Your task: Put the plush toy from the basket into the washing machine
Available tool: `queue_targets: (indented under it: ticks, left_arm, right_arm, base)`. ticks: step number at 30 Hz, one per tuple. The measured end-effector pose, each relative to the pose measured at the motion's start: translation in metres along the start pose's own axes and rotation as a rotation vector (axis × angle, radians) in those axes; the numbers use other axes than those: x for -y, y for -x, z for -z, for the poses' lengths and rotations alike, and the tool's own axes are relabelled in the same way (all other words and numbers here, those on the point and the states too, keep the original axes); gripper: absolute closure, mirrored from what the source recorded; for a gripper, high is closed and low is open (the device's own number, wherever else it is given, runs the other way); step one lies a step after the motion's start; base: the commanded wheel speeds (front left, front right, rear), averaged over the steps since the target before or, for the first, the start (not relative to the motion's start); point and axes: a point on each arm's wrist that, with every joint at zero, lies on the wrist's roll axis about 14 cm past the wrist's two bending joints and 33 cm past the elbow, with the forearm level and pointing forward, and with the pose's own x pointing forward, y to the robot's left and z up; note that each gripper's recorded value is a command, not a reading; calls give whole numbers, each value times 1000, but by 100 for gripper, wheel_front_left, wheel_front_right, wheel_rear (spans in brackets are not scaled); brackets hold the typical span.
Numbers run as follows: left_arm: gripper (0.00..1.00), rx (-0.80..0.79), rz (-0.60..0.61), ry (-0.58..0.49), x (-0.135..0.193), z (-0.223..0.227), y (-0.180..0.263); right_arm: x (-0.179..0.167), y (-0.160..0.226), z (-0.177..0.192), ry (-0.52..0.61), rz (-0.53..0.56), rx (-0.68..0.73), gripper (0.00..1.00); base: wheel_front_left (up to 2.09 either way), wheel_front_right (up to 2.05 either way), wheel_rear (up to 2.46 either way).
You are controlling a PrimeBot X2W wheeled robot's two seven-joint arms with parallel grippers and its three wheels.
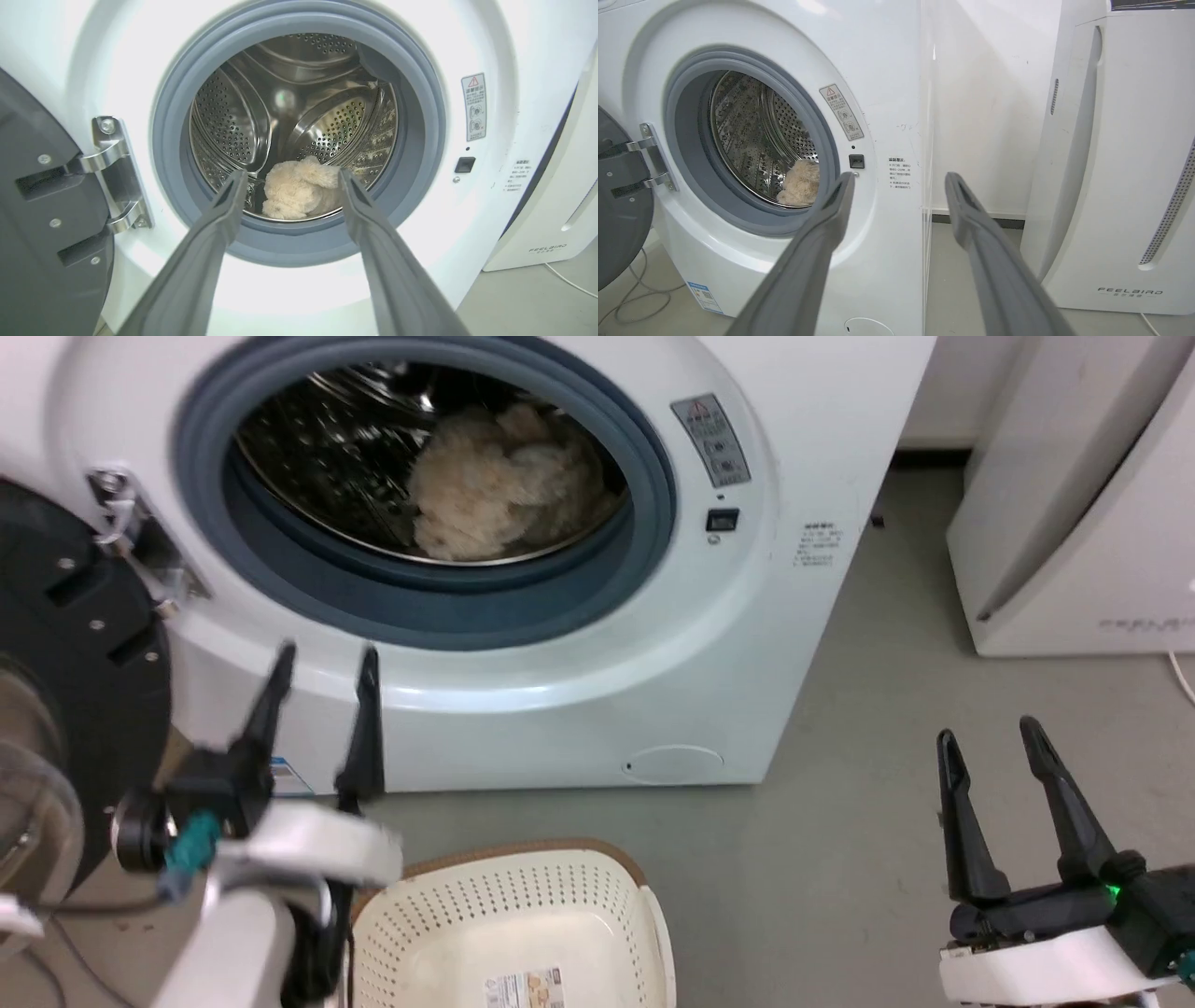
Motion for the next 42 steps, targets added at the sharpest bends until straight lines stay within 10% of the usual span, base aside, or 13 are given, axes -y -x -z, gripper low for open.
queue_targets:
  ticks: [22,23,42]
  left_arm:
    - [0,-62,-63,41,18,19,80]
    - [100,-62,-62,44,18,19,80]
    - [100,-77,-65,28,17,19,80]
  right_arm:
    - [-20,19,2,-25,-49,-24,0]
    - [-20,19,2,-24,-49,-24,100]
    - [-19,20,5,-12,-49,-53,100]
  base:
    - [0,0,0]
    - [0,0,0]
    - [0,0,0]
